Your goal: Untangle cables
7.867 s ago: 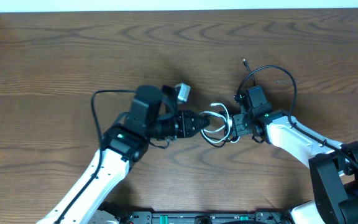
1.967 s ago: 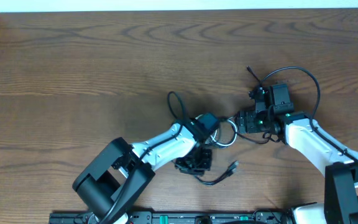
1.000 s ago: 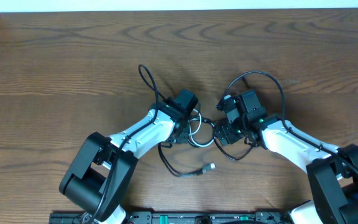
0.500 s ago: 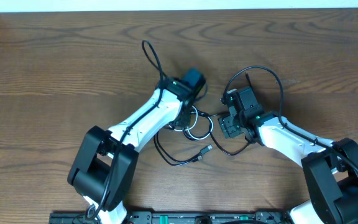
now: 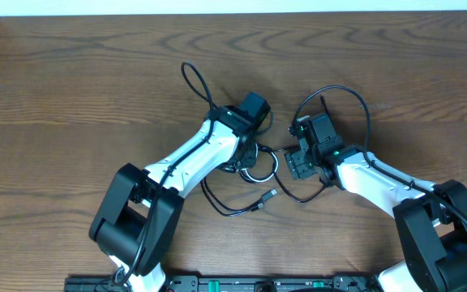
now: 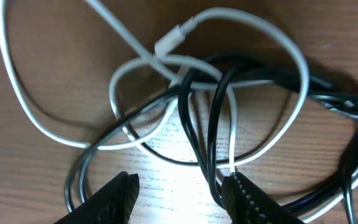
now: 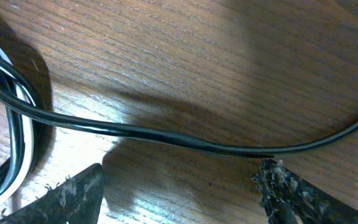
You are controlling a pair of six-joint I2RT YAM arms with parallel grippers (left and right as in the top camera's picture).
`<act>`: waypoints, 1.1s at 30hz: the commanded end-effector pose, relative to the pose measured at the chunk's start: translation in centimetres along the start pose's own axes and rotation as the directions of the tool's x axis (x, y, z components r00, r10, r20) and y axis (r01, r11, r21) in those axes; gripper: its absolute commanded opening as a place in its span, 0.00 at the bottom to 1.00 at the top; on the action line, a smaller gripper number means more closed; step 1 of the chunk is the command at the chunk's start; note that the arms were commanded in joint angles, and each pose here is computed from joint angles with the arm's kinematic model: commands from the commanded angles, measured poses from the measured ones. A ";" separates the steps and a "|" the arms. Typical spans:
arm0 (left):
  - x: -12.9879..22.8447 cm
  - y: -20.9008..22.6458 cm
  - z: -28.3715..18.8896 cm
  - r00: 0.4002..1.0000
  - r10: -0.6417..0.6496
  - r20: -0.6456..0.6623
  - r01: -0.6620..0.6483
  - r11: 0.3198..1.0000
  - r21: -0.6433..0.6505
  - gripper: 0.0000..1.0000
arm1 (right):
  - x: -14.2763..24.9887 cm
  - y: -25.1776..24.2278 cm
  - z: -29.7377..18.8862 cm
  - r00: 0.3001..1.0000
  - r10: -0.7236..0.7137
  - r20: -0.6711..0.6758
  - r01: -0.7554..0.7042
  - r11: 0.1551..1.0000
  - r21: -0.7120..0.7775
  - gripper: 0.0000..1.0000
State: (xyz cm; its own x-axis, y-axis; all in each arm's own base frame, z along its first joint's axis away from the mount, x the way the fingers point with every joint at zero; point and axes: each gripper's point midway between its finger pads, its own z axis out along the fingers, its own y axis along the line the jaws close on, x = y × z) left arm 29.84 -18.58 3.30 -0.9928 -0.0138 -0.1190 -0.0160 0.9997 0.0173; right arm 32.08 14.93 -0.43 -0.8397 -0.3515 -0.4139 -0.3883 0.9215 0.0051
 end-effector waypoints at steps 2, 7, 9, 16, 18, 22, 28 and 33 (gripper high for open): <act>0.8 0.0 0.9 0.998 -0.055 -0.016 0.055 0.998 -0.009 0.50 | 4.5 -0.3 1.9 0.990 0.010 -0.141 -0.009 1.000 0.013 0.76; 1.1 -0.6 1.9 0.996 -0.087 0.005 0.087 0.996 0.010 0.50 | 4.4 -0.2 1.9 0.990 0.010 -0.141 -0.009 1.000 0.010 0.76; 1.1 -1.0 2.2 0.995 -0.094 0.018 0.094 0.995 0.021 0.50 | 4.4 -0.2 1.9 0.990 0.010 -0.141 -0.009 1.000 0.009 0.76; 0.1 -1.0 3.4 0.983 -0.156 0.101 0.153 0.988 0.032 0.48 | 4.4 -0.1 1.9 0.990 0.010 -0.141 -0.011 1.000 -0.001 0.77; -0.1 -0.7 3.6 0.979 -0.168 0.117 0.167 0.986 0.022 0.48 | 4.4 0.0 1.9 0.990 0.010 -0.141 -0.011 1.000 -0.002 0.77; -0.8 -0.4 3.7 0.971 -0.178 0.159 0.178 0.984 0.011 0.47 | 4.4 0.3 1.9 0.990 0.010 -0.138 -0.013 1.000 -0.021 0.77; -1.9 -1.2 3.5 0.962 -0.186 0.199 0.180 0.982 0.049 0.41 | 4.3 0.3 1.9 0.991 0.010 -0.136 -0.014 1.000 -0.024 0.77; -2.2 -1.5 3.5 0.959 -0.190 0.212 0.181 0.981 0.062 0.37 | 4.3 0.3 1.9 0.991 0.010 -0.136 -0.014 1.000 -0.024 0.77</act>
State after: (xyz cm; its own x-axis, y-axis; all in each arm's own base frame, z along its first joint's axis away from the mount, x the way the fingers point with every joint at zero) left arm 32.31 -20.34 0.56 -0.9287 -0.1934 -0.3166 -0.1738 0.9807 -0.0893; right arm 32.07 15.09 -0.41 -0.8400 -0.3521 -0.4129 -0.3919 0.9199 0.0129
